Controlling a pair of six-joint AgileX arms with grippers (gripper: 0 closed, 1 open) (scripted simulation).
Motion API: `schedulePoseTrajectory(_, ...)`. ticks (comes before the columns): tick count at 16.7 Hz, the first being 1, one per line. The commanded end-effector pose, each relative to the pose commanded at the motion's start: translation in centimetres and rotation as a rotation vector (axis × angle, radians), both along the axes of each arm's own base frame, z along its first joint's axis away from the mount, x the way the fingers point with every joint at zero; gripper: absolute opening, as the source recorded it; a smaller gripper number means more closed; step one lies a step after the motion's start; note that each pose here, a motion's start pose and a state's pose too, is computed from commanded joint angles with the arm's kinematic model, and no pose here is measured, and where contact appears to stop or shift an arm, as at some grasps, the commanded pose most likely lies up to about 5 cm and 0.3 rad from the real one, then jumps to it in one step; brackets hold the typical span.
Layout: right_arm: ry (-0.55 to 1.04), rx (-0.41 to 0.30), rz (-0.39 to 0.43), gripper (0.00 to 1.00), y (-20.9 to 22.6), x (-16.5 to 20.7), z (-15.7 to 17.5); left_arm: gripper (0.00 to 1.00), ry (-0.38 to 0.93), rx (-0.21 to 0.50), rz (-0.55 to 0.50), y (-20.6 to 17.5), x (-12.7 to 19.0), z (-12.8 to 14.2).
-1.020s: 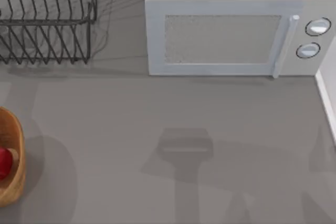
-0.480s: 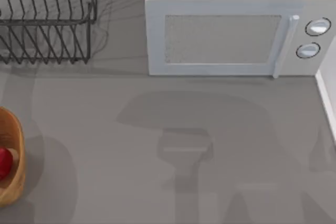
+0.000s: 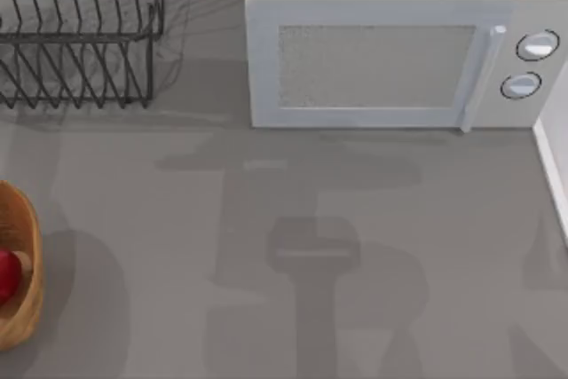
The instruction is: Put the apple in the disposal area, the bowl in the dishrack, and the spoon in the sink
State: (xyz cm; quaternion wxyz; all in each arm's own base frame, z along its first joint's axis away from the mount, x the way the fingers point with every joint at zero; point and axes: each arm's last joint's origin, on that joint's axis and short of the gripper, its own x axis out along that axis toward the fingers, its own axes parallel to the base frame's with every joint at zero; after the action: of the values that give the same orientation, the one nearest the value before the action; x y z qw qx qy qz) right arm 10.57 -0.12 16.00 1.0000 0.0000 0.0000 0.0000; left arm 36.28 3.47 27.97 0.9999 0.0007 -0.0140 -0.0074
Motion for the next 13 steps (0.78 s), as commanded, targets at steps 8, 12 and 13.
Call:
schedulePoseTrajectory(8,0.0,0.0,0.0,1.0,0.0,0.0,0.0,0.0,0.028,-0.001,-0.005,-0.9,1.8,-6.2)
schedulePoseTrajectory(12,0.0,0.0,0.0,1.0,0.0,0.0,0.0,0.15,0.028,-0.001,-0.005,-0.9,1.8,-6.2)
schedulePoseTrajectory(13,0.0,0.0,0.0,1.0,0.0,0.0,0.0,0.23,0.028,-0.001,-0.005,-0.9,1.8,-6.2)
